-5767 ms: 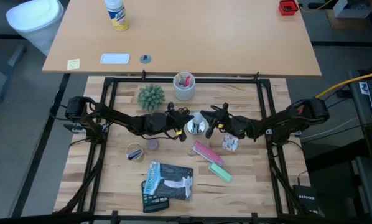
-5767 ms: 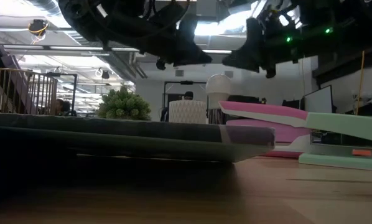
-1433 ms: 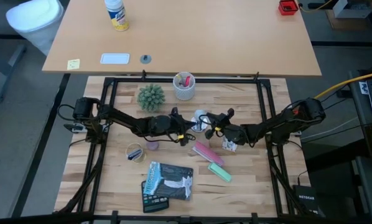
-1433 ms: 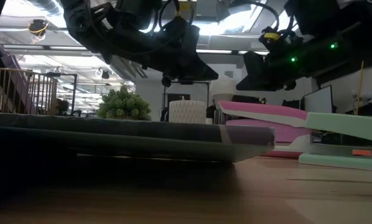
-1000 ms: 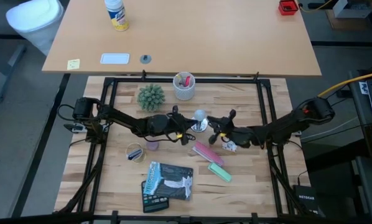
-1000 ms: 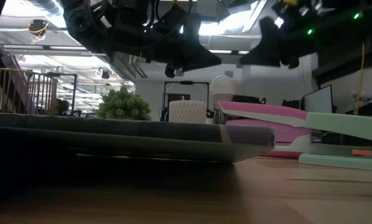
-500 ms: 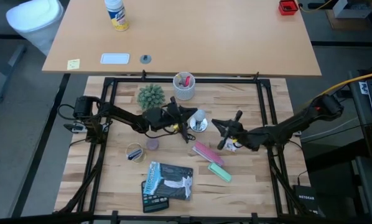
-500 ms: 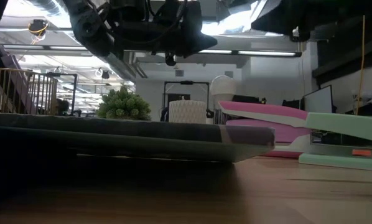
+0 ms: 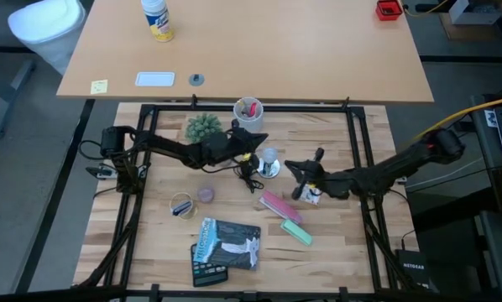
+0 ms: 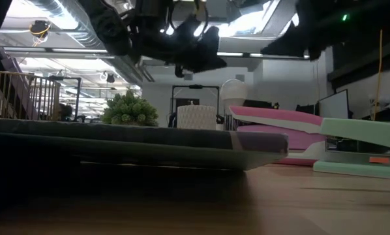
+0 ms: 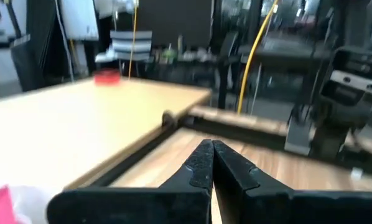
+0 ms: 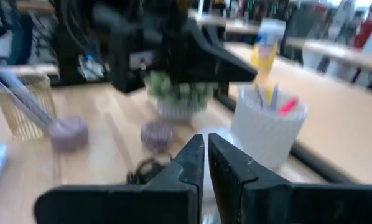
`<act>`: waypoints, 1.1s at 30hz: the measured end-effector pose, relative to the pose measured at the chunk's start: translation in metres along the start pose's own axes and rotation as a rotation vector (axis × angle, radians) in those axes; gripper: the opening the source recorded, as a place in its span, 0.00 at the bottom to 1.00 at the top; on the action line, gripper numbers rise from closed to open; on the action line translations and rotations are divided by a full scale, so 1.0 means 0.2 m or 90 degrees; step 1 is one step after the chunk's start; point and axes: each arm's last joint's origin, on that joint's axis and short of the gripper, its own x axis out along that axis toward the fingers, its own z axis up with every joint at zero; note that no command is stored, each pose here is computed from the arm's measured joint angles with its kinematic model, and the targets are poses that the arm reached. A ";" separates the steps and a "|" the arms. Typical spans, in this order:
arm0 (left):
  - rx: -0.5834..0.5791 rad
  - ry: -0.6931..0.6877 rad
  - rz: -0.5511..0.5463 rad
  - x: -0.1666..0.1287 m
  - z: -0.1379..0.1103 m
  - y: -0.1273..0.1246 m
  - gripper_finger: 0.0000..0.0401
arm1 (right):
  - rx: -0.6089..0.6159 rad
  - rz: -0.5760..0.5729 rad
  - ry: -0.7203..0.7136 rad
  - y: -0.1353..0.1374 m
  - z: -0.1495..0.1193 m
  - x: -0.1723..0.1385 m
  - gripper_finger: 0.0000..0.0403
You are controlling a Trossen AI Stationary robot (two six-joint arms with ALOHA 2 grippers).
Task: Screw lightbulb
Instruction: Remove the lightbulb from the lamp
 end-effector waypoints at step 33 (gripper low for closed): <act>0.057 0.180 -0.055 -0.04 -0.14 -0.05 0.00 | 0.060 -0.102 0.112 -0.10 -0.26 0.29 0.07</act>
